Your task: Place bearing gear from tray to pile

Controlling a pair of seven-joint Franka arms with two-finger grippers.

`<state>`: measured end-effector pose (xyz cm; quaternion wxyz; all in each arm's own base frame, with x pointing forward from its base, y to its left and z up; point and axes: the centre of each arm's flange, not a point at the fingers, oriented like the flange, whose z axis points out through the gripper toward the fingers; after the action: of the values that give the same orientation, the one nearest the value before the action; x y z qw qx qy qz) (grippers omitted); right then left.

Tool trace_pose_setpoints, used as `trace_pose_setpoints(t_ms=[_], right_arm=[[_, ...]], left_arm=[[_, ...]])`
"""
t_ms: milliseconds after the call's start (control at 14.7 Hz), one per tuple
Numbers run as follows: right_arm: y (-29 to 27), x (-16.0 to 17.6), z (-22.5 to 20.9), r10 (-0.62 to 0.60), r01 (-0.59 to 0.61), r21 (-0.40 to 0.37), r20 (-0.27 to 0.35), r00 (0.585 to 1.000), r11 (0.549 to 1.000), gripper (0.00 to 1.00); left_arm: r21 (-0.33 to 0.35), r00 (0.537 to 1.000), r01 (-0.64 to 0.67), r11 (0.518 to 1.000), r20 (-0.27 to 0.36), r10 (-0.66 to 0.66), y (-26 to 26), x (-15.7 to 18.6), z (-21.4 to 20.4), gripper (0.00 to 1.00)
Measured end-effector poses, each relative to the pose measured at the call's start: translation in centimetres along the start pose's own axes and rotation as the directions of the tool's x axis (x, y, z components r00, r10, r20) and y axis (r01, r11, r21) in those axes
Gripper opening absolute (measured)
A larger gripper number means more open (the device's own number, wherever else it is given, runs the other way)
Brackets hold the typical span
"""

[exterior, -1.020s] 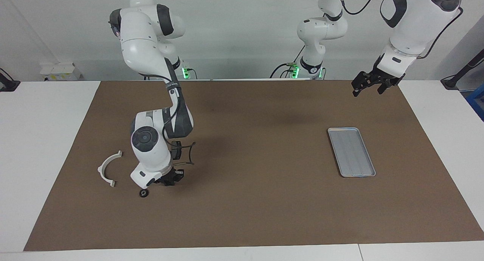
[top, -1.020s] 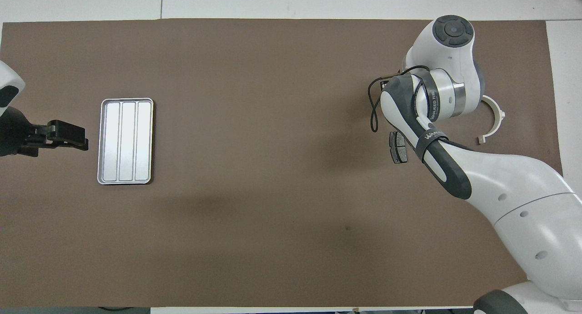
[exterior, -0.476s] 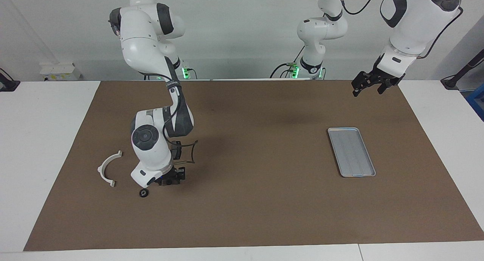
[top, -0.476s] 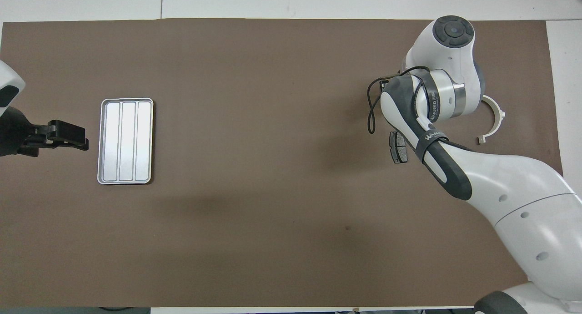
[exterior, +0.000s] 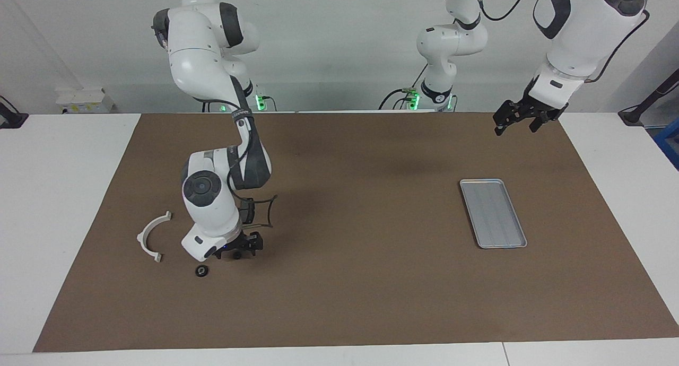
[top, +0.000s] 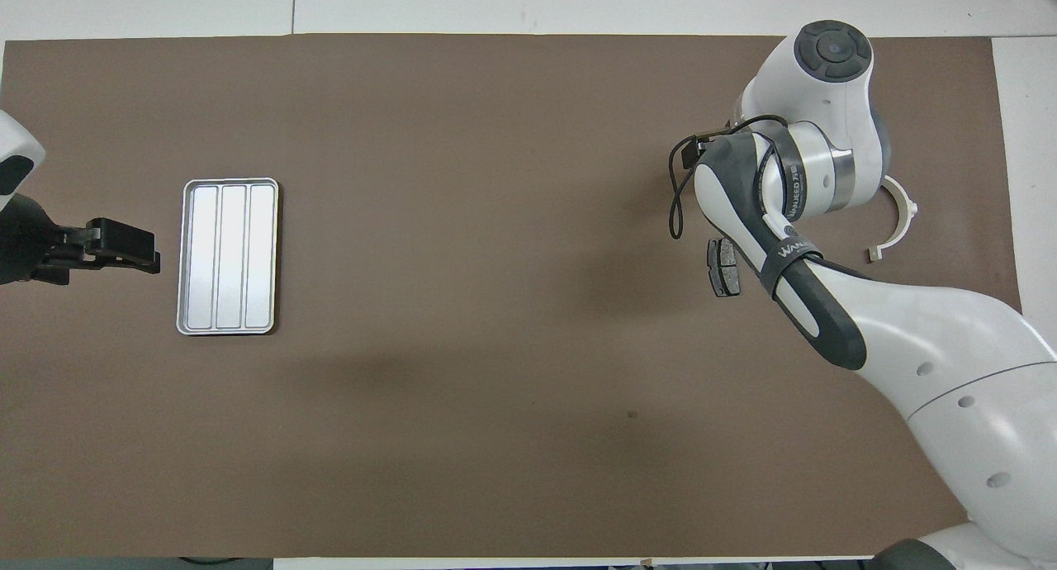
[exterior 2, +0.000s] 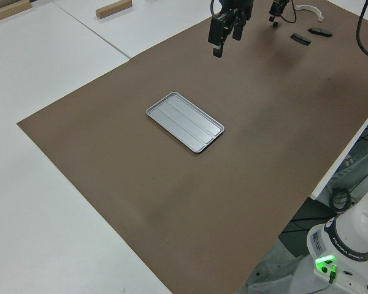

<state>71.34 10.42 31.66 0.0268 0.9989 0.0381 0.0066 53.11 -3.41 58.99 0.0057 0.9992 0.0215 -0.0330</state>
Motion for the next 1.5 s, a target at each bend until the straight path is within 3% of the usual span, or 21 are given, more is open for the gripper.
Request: trace_pose_setpoints(t_ms=[340, 612, 884, 1224, 1497], right_arm=[[1.2, -0.2, -3.2, 0.007, -0.007, -0.004, -0.02, 1.0, 1.0, 1.0], [3.4, -2.3, -9.7, 0.009, -0.009, -0.009, -0.013, 1.0, 1.0, 1.0], [5.7, -7.9, -17.0, 0.022, -0.023, -0.01, -0.039, 0.999, 1.0, 1.0], [7.3, -16.7, -26.8, -0.045, 0.045, 0.003, -0.023, 0.999, 0.999, 1.0], [6.6, -19.8, -30.7, -0.045, 0.045, 0.036, -0.007, 0.999, 0.998, 1.0]], left_arm=[[0.0, 1.0, 0.0, 1.0, 0.0, 0.0, 0.0, 0.0, 0.0, 1.0], [0.0, 1.0, 0.0, 1.0, 0.0, 0.0, 0.0, 0.0, 0.0, 1.0], [0.0, 1.0, 0.0, 1.0, 0.0, 0.0, 0.0, 0.0, 0.0, 1.0], [0.0, 1.0, 0.0, 1.0, 0.0, 0.0, 0.0, 0.0, 0.0, 1.0], [0.0, 1.0, 0.0, 1.0, 0.0, 0.0, 0.0, 0.0, 0.0, 1.0]])
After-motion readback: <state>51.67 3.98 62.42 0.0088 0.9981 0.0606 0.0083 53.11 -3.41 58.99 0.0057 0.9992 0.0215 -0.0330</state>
